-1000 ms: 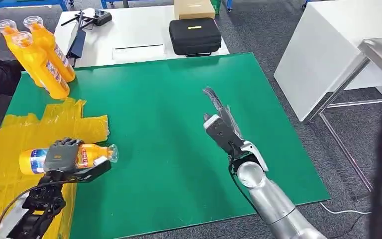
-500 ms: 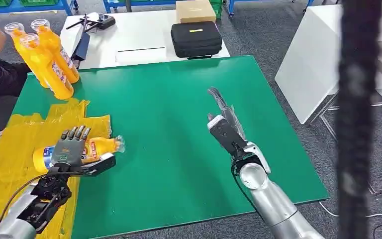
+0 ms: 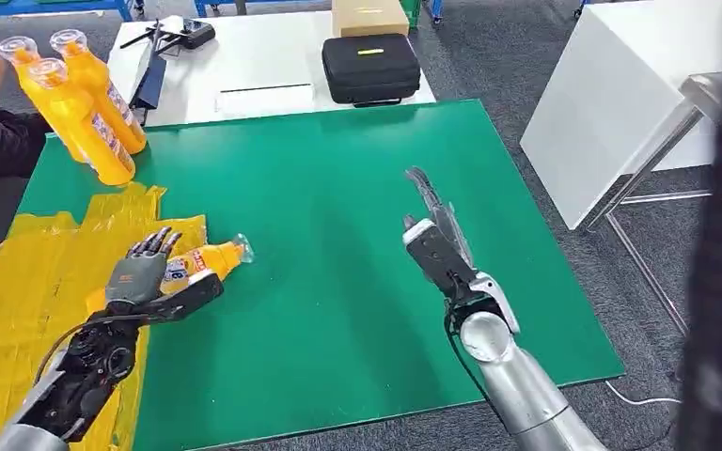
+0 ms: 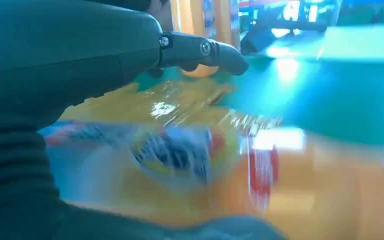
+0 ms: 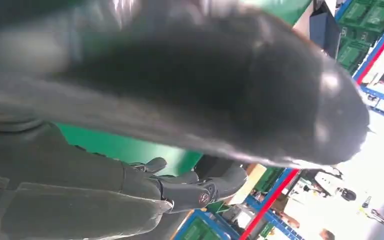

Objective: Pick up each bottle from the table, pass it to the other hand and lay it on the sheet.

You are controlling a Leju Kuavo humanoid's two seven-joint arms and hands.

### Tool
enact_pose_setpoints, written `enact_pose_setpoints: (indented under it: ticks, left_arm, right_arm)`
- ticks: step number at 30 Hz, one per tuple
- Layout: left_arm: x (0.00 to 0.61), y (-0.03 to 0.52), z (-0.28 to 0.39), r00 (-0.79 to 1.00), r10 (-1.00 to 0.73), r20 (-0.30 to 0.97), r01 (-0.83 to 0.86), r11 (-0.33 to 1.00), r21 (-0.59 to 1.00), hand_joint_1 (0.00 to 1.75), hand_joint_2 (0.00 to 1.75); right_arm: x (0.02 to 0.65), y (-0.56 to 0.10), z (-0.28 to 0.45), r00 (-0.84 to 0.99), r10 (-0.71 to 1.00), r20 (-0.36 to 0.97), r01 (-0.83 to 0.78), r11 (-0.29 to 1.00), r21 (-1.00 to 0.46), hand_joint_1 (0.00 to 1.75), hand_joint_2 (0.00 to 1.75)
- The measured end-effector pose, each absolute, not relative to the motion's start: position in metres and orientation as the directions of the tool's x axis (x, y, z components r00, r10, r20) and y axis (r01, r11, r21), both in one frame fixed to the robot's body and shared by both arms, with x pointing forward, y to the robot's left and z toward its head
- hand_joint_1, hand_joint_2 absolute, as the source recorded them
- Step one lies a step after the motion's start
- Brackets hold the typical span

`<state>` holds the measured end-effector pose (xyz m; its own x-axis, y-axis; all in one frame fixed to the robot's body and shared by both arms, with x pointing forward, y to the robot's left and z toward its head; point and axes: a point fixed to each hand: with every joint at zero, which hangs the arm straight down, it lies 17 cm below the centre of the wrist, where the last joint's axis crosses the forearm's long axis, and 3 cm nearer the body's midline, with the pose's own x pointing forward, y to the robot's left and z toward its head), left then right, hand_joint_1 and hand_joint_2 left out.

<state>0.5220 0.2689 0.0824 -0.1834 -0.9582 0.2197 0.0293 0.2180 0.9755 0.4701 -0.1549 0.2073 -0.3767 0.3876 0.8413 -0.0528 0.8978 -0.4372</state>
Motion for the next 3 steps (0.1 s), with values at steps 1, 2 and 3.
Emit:
enact_pose_setpoints:
  ticks: [1,2,3]
  left_arm:
    - [0.523,0.269,0.093,-0.187,-0.955,0.232,0.002,0.235,0.972,0.0,0.0]
    - [0.525,0.27,0.106,-0.189,-0.953,0.236,-0.036,0.246,0.968,0.0,0.0]
    - [0.527,0.272,0.12,-0.189,-0.954,0.231,-0.082,0.249,0.965,0.0,0.0]
  right_arm:
    - [0.47,-0.156,0.207,-0.375,0.388,0.842,-0.051,0.898,-0.436,0.0,0.0]
    - [0.47,-0.157,0.207,-0.374,0.389,0.842,-0.048,0.899,-0.436,0.0,0.0]
    - [0.47,-0.159,0.206,-0.372,0.39,0.842,-0.046,0.899,-0.436,0.0,0.0]
